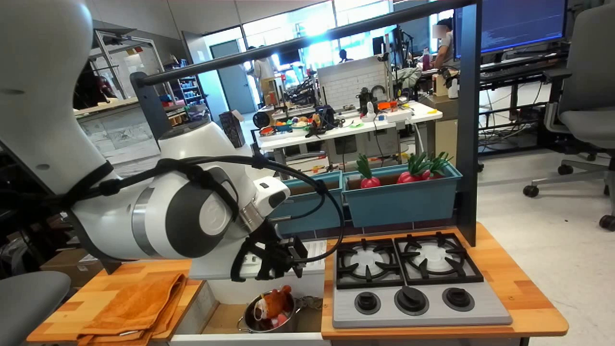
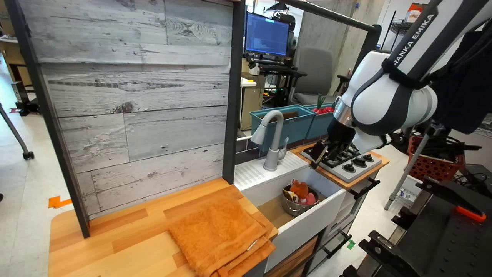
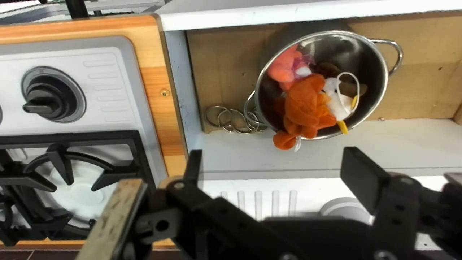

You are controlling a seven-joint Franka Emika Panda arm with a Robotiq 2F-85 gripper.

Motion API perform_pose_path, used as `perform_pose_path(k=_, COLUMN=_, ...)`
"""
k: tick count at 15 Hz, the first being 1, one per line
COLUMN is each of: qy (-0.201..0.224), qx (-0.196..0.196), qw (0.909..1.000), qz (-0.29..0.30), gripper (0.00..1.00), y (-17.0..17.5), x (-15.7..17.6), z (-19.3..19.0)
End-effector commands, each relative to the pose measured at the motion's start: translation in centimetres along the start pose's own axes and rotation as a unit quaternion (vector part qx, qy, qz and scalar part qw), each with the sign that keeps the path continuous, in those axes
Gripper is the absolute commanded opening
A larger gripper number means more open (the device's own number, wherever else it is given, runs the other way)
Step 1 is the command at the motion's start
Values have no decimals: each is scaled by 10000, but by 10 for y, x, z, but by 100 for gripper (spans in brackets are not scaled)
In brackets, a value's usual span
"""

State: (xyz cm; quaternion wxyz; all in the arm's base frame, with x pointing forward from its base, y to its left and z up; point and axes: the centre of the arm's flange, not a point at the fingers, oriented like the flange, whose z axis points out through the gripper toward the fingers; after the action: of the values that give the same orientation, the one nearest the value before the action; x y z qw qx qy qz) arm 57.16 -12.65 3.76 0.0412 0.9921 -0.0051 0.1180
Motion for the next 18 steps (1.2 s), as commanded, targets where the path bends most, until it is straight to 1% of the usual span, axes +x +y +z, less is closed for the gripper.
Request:
perform_pose_path(k=1, qy=-178, qx=-144, qw=9997, qz=-106, gripper=100, y=5, x=-1, z=-14)
perform_pose_path(k=3, qy=-137, qx=-184, qw=9994, qz=-272, gripper=100, y=7, x=-5, z=-40)
perform_pose_path(k=4, qy=-10, qx=-141, qw=9992, qz=-377, gripper=100, y=7, x=-8, z=-62)
perform_pose_path(k=6, qy=112, qx=-115, qw=9981, qz=-595, gripper=100, y=7, x=-13, z=-100)
perform_pose_path(k=9, qy=167, qx=-157, qw=9966, qz=-790, gripper=100, y=5, x=-16, z=-152)
perform_pose_path(k=11, qy=93, qx=-108, qw=9963, qz=-844, gripper=100, y=0, x=-16, z=-190)
perform_pose_path(k=12, qy=42, qx=29, qw=9958, qz=-916, gripper=100, y=-3, x=-13, z=-208)
perform_pose_path(k=13, qy=-137, qx=198, qw=9939, qz=-1076, gripper=100, y=-9, x=-9, z=-226)
perform_pose_path(k=14, qy=72, qx=-45, qw=9961, qz=-879, gripper=100, y=-4, x=-6, z=-171)
perform_pose_path(k=16, qy=-29, qx=55, qw=9944, qz=-1056, gripper=100, y=-17, x=-4, z=-202)
perform_pose_path(k=18, qy=-45, qx=61, qw=9938, qz=-1109, gripper=100, y=-20, x=-7, z=-213)
